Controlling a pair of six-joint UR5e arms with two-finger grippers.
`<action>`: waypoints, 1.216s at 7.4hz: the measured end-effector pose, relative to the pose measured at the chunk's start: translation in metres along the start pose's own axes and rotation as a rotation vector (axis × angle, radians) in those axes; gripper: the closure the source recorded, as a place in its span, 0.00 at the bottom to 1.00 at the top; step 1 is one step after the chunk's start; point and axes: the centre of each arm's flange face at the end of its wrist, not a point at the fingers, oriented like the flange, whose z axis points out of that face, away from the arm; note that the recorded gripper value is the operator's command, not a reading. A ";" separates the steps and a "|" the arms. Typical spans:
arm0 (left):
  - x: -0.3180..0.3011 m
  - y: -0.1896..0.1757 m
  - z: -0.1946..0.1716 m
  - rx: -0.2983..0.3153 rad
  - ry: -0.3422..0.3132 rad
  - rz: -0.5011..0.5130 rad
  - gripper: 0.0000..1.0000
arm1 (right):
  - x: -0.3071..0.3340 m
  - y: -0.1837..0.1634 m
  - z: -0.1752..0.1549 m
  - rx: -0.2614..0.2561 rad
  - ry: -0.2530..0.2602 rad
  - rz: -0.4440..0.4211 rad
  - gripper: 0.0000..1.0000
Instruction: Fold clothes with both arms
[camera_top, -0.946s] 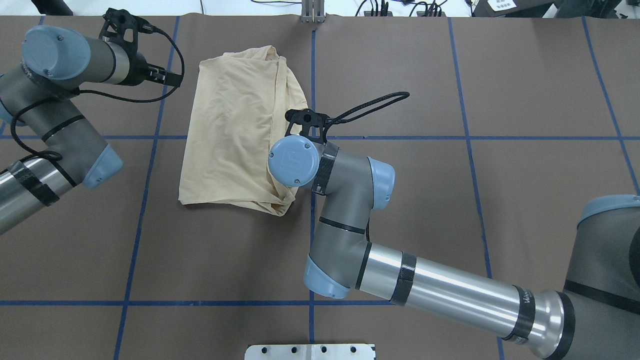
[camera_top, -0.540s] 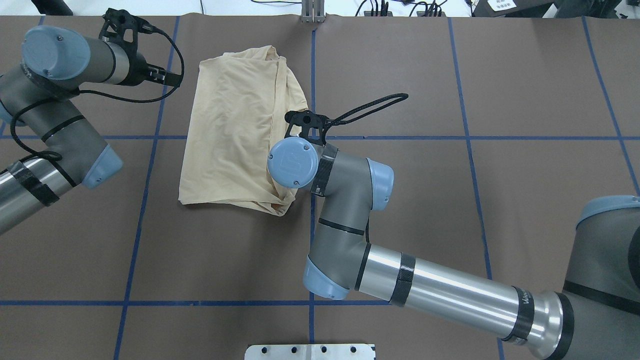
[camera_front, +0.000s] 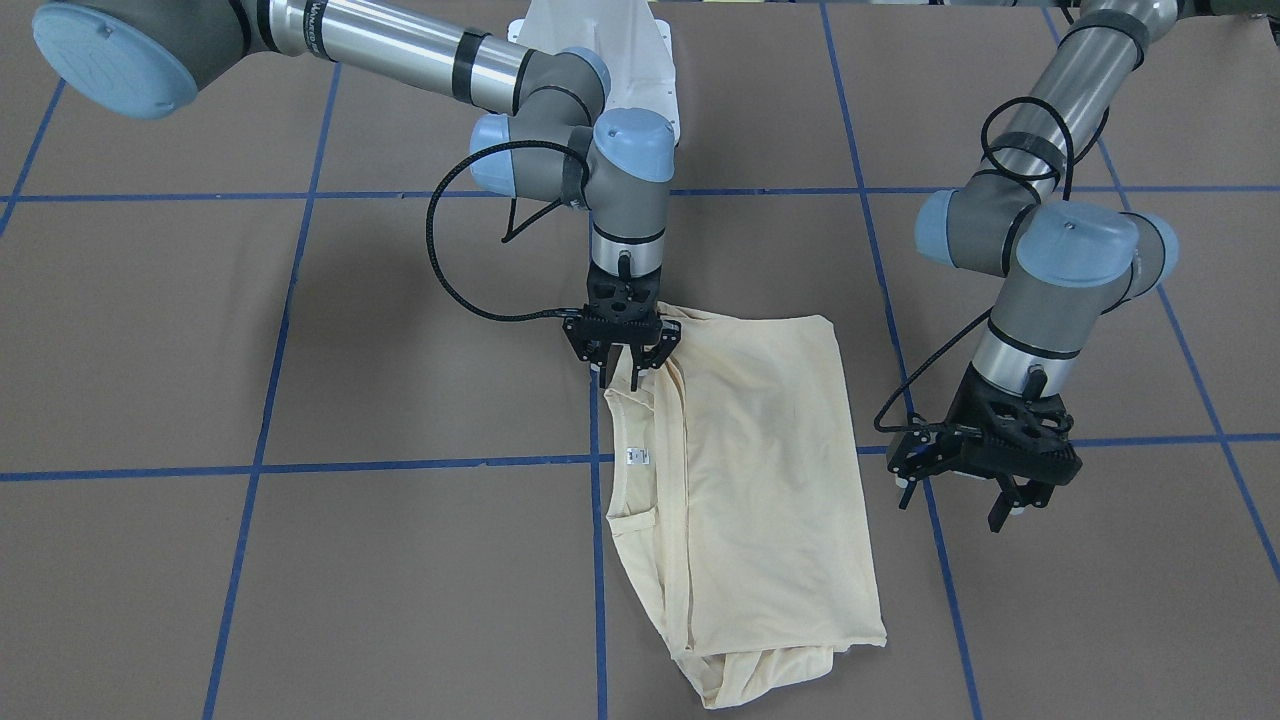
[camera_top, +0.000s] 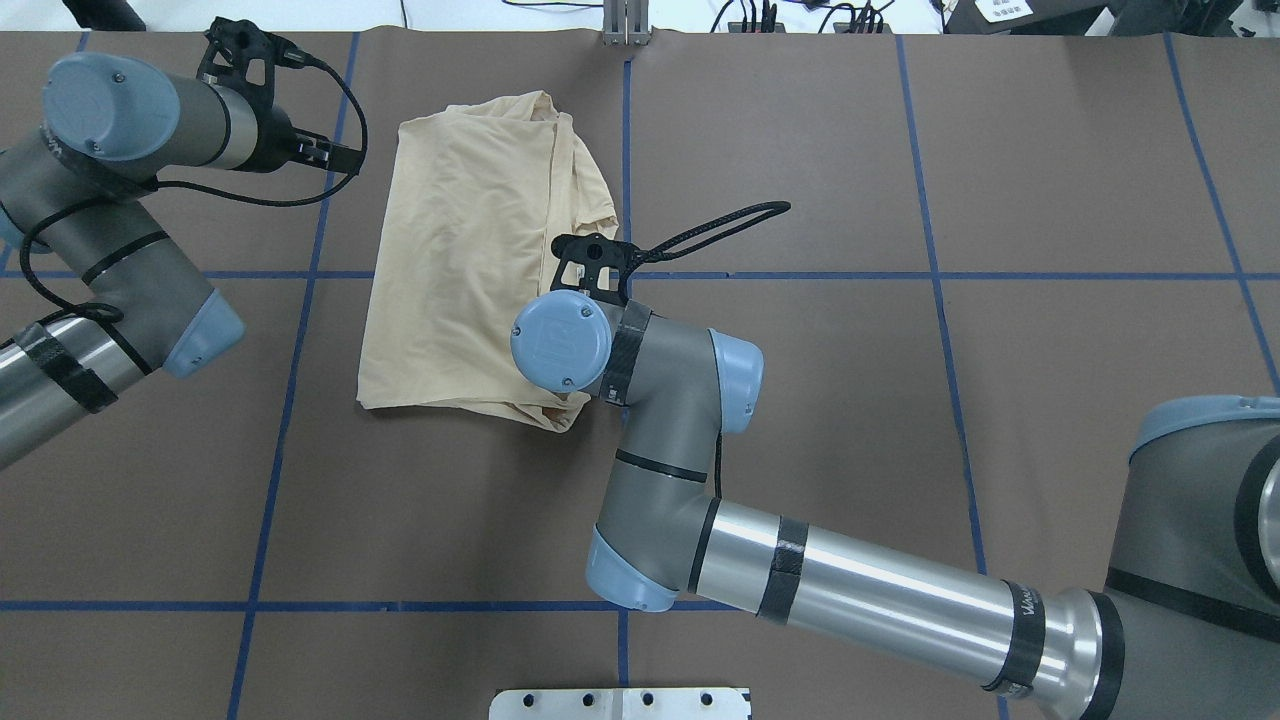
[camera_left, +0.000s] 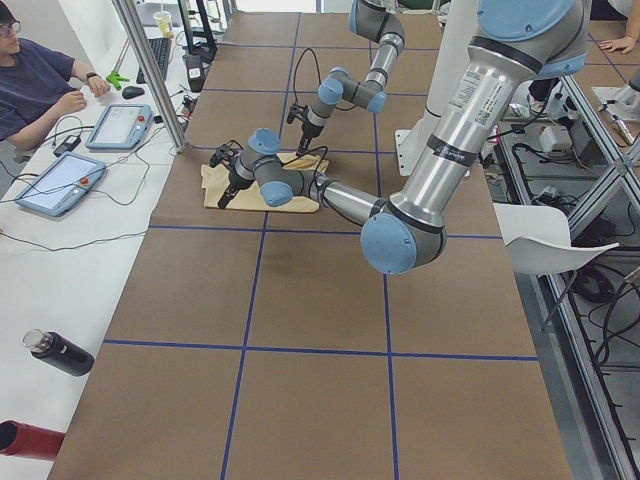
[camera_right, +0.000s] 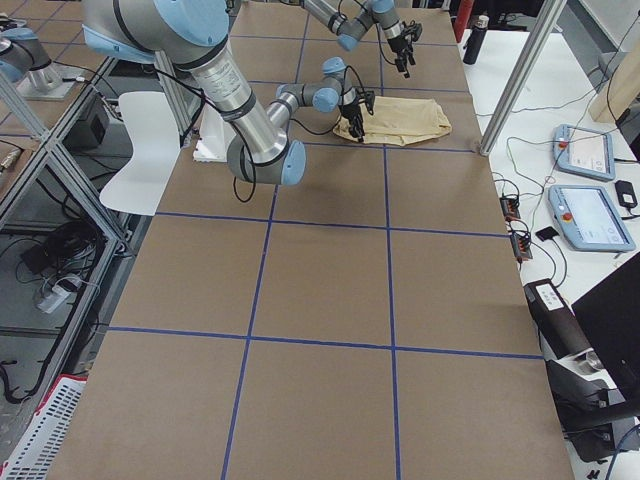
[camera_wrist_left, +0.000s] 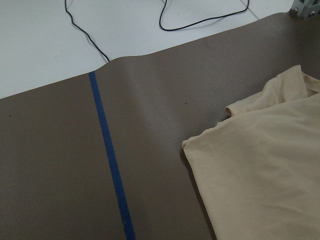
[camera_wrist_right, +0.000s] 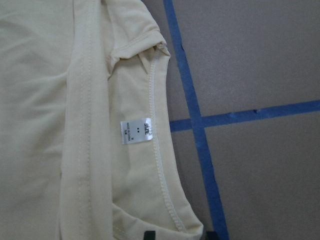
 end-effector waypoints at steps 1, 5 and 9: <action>0.000 0.001 0.000 0.000 0.000 0.000 0.00 | 0.000 0.002 0.003 -0.001 0.005 -0.002 0.79; -0.001 0.001 0.000 0.001 0.000 0.000 0.00 | -0.001 0.002 0.001 -0.003 0.002 -0.004 1.00; 0.002 0.001 0.000 0.001 0.005 -0.018 0.00 | 0.081 0.010 -0.017 -0.006 -0.042 -0.004 1.00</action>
